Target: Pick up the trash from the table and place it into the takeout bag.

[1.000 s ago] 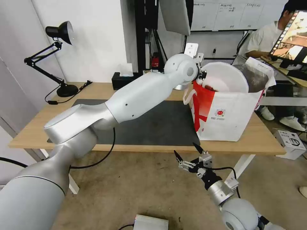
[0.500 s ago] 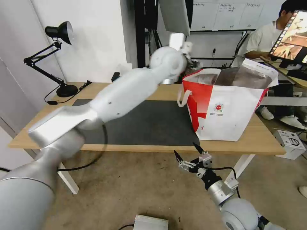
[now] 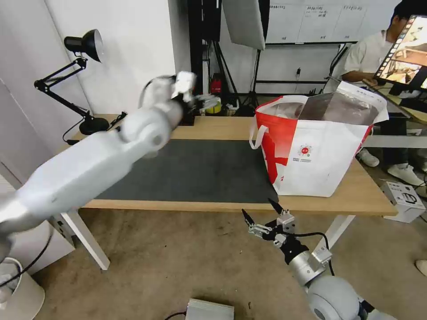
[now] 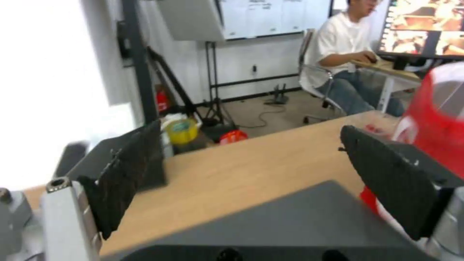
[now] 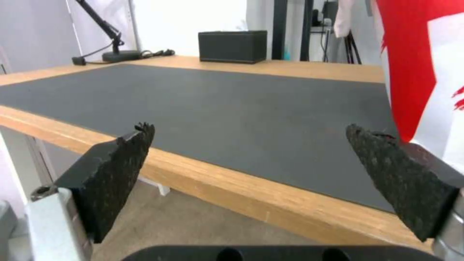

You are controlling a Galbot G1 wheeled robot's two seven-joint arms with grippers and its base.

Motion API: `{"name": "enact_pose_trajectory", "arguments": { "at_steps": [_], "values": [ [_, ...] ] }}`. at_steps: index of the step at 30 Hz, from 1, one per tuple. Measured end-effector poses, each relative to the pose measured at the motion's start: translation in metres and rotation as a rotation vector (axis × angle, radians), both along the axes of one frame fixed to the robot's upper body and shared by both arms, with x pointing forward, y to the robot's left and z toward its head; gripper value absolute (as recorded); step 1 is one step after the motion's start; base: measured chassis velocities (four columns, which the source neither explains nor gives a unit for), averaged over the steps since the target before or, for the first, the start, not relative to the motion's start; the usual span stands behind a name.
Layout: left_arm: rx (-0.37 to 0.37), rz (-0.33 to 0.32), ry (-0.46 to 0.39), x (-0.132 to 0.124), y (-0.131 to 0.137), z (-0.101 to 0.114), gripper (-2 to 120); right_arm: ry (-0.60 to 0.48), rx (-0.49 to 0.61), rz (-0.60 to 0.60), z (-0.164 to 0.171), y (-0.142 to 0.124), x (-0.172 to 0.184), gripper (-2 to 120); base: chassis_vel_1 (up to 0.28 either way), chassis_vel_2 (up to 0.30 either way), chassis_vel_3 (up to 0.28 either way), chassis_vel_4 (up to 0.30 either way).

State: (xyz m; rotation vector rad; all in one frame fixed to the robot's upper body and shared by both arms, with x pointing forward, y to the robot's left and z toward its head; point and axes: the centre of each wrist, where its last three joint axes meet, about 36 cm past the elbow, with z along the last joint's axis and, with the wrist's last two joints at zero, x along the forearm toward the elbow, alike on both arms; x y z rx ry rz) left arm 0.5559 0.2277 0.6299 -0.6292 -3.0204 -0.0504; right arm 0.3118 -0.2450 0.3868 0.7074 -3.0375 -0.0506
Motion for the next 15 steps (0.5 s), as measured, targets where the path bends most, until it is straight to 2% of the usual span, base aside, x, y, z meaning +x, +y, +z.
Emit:
{"name": "enact_pose_trajectory", "arguments": {
  "at_steps": [1, 4, 5, 8, 9, 11, 12, 15],
  "values": [
    [0.000, 0.000, 0.000, 0.000, 0.000, 0.000, 100, 0.000, 0.000, 0.000, 0.000, 0.000, 0.000, 100, 0.000, 0.000, 0.000, 0.000],
    [-0.022, 0.024, -0.002, -0.020, 0.027, -0.012, 100, 0.000, 0.000, 0.000, 0.000, 0.000, 0.000, 100, 0.000, 0.000, 0.000, 0.000],
    [-0.022, 0.024, -0.002, -0.020, 0.027, -0.012, 100, 0.000, 0.000, 0.000, 0.000, 0.000, 0.000, 100, 0.000, 0.000, 0.000, 0.000],
    [0.003, 0.072, -0.026, -0.052, 0.071, -0.044, 100, 0.000, 0.000, 0.000, 0.000, 0.000, 0.000, 100, 0.000, 0.000, 0.000, 0.000],
    [0.003, 0.072, -0.026, -0.052, 0.071, -0.044, 100, 0.000, 0.000, 0.000, 0.000, 0.000, 0.000, 100, 0.000, 0.000, 0.000, 0.000],
    [0.020, 0.094, -0.035, -0.071, 0.095, -0.060, 100, 0.000, 0.000, 0.000, 0.000, 0.000, 0.000, 100, 0.000, 0.000, 0.000, 0.000],
    [0.020, 0.094, -0.035, -0.071, 0.095, -0.060, 100, 0.000, 0.000, 0.000, 0.000, 0.000, 0.000, 100, 0.000, 0.000, 0.000, 0.000],
    [0.026, 0.115, -0.038, -0.099, 0.117, -0.084, 100, 0.000, 0.000, 0.000, 0.000, 0.000, 0.000, 100, 0.000, 0.000, 0.000, 0.000]
  ]
}}
